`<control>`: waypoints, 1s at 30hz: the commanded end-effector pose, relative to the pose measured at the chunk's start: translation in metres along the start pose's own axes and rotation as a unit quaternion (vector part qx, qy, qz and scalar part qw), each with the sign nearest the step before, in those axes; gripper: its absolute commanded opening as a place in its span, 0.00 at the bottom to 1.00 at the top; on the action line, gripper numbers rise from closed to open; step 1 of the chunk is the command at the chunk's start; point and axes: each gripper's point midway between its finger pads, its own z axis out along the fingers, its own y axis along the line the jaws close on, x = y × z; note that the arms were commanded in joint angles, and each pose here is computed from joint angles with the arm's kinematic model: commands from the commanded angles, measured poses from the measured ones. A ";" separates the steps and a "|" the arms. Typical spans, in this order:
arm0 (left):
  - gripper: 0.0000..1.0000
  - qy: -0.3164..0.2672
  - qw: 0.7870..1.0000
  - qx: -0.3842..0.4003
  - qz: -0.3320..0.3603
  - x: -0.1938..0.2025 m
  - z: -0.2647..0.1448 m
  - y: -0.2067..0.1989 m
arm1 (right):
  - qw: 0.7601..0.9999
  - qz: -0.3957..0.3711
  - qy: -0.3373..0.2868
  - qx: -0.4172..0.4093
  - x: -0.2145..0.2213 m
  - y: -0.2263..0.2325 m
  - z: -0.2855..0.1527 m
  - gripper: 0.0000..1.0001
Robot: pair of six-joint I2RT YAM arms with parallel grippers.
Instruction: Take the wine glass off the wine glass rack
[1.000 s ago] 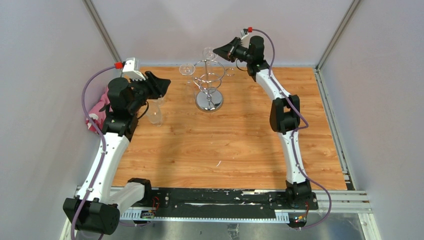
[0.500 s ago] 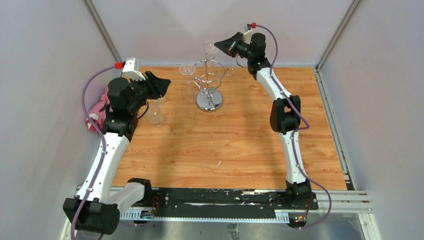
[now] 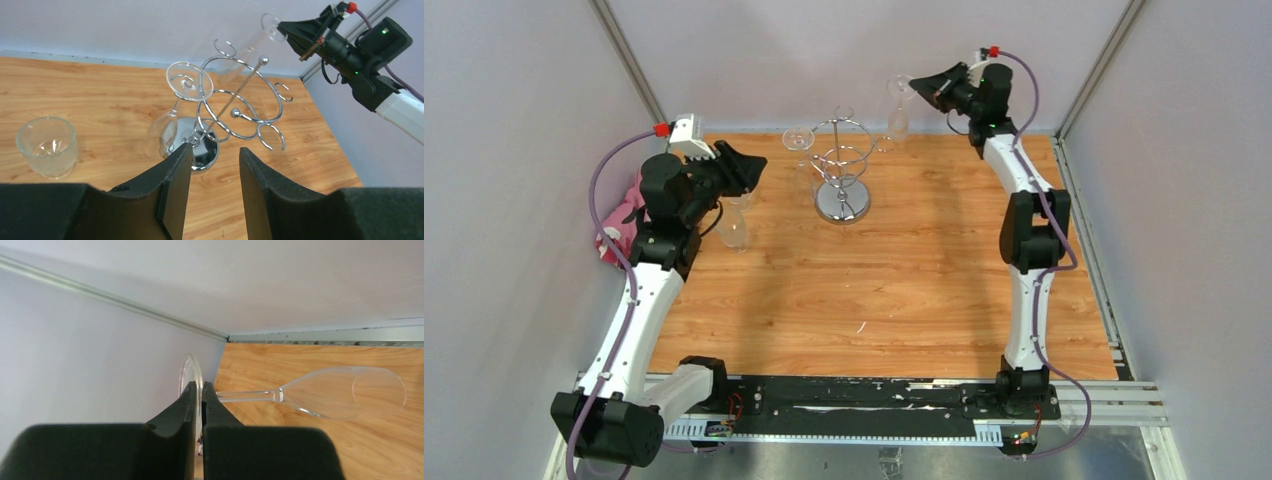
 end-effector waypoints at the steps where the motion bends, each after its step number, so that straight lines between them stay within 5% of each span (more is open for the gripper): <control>1: 0.45 -0.001 0.999 0.040 -0.017 -0.001 0.008 -0.015 | 0.995 -0.070 -0.024 -0.065 -0.031 0.076 -0.048 0.00; 13: 0.51 -0.056 0.964 0.259 -0.016 -0.042 0.009 -0.122 | 0.978 -0.149 0.002 -0.144 0.017 0.225 -0.182 0.00; 19: 0.56 -0.100 0.916 0.382 -0.067 -0.052 -0.002 -0.152 | 0.957 -0.229 -0.020 -0.176 0.043 0.307 -0.252 0.00; 24: 0.67 -0.146 0.827 0.530 -0.117 -0.068 -0.030 -0.177 | 0.939 -0.251 -0.019 -0.233 0.065 0.367 -0.298 0.00; 30: 0.70 -0.131 0.816 0.544 -0.142 -0.067 -0.010 -0.179 | 0.925 -0.233 0.012 -0.300 0.091 0.405 -0.317 0.00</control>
